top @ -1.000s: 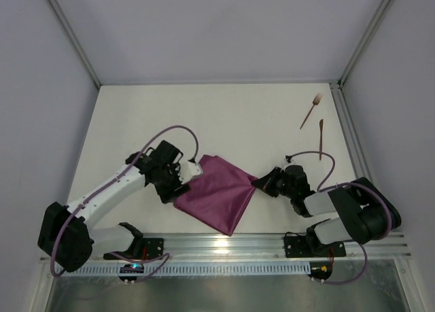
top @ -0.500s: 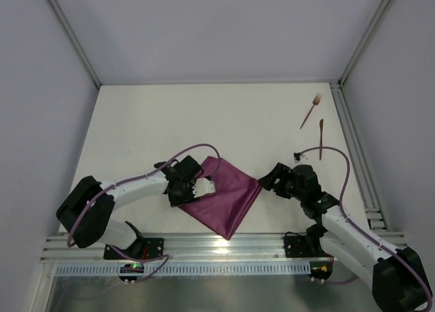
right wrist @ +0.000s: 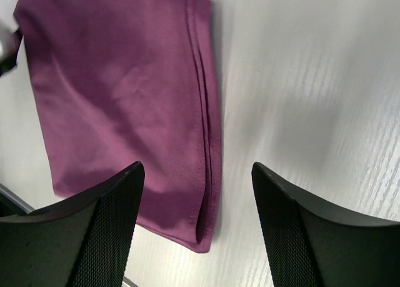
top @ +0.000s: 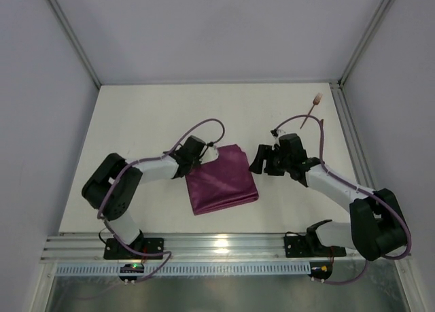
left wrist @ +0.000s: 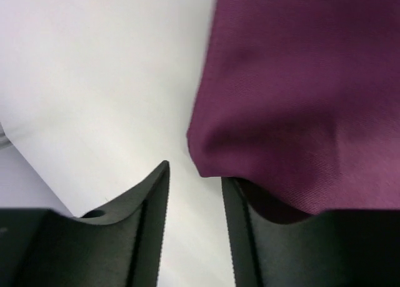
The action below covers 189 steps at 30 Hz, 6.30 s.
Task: Fold the napkin into a case and place the utensils inside
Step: Rotate the lower triangle-folded napkin at the center of the board, then pick up the lower triangle-folded napkin from the center of the board.
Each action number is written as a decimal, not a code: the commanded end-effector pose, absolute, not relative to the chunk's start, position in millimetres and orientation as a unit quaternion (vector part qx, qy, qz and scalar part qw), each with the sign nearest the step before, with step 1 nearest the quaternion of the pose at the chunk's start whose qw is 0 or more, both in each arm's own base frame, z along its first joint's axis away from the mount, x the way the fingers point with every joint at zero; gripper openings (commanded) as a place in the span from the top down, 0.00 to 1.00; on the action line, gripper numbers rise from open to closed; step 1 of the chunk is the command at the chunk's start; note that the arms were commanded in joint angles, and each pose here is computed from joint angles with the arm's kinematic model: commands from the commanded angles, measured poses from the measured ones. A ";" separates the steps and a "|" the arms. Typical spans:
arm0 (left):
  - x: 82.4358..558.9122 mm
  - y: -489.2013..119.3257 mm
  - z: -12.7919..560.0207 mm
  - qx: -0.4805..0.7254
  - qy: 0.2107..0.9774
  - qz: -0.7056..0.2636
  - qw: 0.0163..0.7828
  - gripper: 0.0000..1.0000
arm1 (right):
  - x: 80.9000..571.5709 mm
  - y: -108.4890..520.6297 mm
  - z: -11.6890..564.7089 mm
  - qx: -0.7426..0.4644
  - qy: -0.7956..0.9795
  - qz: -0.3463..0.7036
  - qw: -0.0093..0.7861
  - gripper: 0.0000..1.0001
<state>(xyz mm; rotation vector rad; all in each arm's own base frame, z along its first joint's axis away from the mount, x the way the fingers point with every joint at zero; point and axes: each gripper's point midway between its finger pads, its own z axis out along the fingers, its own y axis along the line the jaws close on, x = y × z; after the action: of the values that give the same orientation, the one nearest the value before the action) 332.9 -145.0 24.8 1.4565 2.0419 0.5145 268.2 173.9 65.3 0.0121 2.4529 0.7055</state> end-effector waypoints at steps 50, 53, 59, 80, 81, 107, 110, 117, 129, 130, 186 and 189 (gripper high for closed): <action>166.7 -325.1 12.3 0.705 0.665 -0.026 0.243 0.43 | 244.3 140.2 257.8 -0.228 0.779 0.283 0.511 0.25; 166.2 -318.6 4.2 0.707 0.667 -0.017 0.236 0.52 | 245.8 134.9 256.7 -0.224 0.783 0.275 0.511 0.25; 165.6 -313.7 4.0 0.708 0.666 -0.011 0.233 0.74 | 242.9 147.6 255.5 -0.241 0.762 0.315 0.512 0.25; 140.5 -246.0 56.8 0.728 0.645 -0.155 0.174 1.00 | 184.5 213.8 195.7 -0.398 0.588 0.312 0.631 0.31; 140.7 -243.8 56.3 0.728 0.646 -0.154 0.172 1.00 | 179.4 217.6 194.7 -0.419 0.570 0.297 0.641 0.31; 148.3 -245.4 65.1 0.696 0.676 -0.180 0.162 1.00 | 135.6 290.4 104.8 -0.477 0.569 0.366 0.561 0.21; 148.0 -245.6 64.6 0.696 0.677 -0.181 0.159 1.00 | 127.8 300.1 101.2 -0.475 0.567 0.391 0.547 0.21; 146.2 -247.3 64.3 0.692 0.679 -0.187 0.155 1.00 | 133.4 315.6 105.3 -0.460 0.563 0.398 0.560 0.21; 141.2 -247.2 66.0 0.685 0.684 -0.204 0.145 1.00 | 132.2 325.3 85.0 -0.421 0.582 0.424 0.551 0.24; 142.4 -247.0 66.4 0.684 0.686 -0.203 0.146 1.00 | 132.2 326.0 84.7 -0.416 0.585 0.427 0.549 0.27; 144.8 -244.4 69.5 0.663 0.696 -0.242 0.133 1.00 | 155.4 339.4 135.2 -0.339 0.557 0.445 0.614 0.25; 144.9 -243.8 68.6 0.663 0.696 -0.242 0.130 1.00 | 158.1 339.2 136.9 -0.332 0.558 0.444 0.617 0.25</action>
<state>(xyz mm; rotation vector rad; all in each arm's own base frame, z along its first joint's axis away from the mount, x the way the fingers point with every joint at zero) 142.8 -234.4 60.6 1.9266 2.0616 -0.6633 142.2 312.5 30.3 -0.9736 1.6598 0.8994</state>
